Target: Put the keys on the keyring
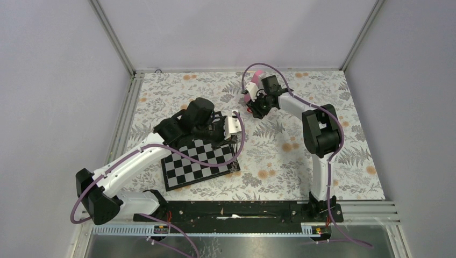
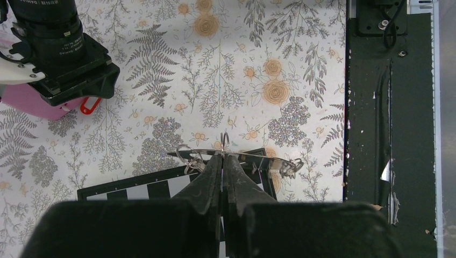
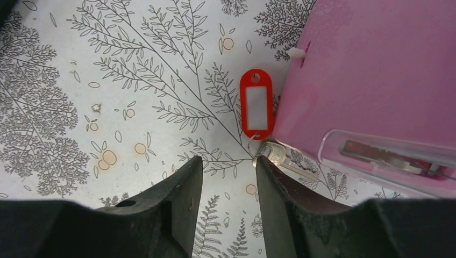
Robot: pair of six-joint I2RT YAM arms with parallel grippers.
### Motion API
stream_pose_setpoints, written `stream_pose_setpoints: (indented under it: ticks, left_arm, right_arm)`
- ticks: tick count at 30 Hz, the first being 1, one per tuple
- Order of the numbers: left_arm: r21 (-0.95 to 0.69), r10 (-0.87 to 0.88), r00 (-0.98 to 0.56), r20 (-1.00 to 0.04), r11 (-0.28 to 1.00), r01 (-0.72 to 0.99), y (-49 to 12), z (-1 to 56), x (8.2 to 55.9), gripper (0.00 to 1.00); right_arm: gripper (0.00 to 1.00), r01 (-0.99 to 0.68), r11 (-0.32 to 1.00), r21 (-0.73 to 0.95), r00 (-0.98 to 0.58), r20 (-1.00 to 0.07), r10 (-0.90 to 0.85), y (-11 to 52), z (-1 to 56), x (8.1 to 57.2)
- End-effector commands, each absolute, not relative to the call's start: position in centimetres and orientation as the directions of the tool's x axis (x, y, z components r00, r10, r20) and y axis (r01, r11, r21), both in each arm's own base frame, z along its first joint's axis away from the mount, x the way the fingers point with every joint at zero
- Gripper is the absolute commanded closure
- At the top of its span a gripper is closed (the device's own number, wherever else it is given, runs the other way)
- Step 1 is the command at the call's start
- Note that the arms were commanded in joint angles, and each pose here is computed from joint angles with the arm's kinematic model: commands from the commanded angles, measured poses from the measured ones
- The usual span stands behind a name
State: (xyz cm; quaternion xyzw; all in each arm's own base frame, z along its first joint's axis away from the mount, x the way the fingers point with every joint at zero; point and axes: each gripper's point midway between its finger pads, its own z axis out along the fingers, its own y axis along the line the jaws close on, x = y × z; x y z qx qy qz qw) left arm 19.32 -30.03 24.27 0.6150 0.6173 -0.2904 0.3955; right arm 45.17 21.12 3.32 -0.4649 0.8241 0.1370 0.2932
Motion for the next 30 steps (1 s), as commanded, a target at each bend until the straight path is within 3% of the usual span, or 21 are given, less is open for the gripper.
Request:
stream_pose_setpoints:
  ticks: [1, 18, 30]
  left_arm:
    - [0.177, 0.456, 0.124, -0.881, 0.076, 0.981, -31.1, 27.7, 20.0, 1.00]
    - [0.177, 0.451, 0.130, -0.883, 0.064, 0.982, -31.2, 27.7, 19.9, 1.00]
    - [0.174, 0.450, 0.128, -0.884, 0.064, 0.983, -31.2, 27.8, 19.9, 1.00]
  right_arm:
    - [0.51, -0.853, 0.510, -0.111, -0.352, -0.599, -0.719, 21.1, 4.0, 46.6]
    - [0.53, -0.868, 0.484, -0.107, -0.349, -0.562, -0.750, 21.3, 2.7, 47.6]
    - [0.64, -0.874, 0.472, -0.121, -0.344, -0.531, -0.774, 20.9, 1.9, 47.9]
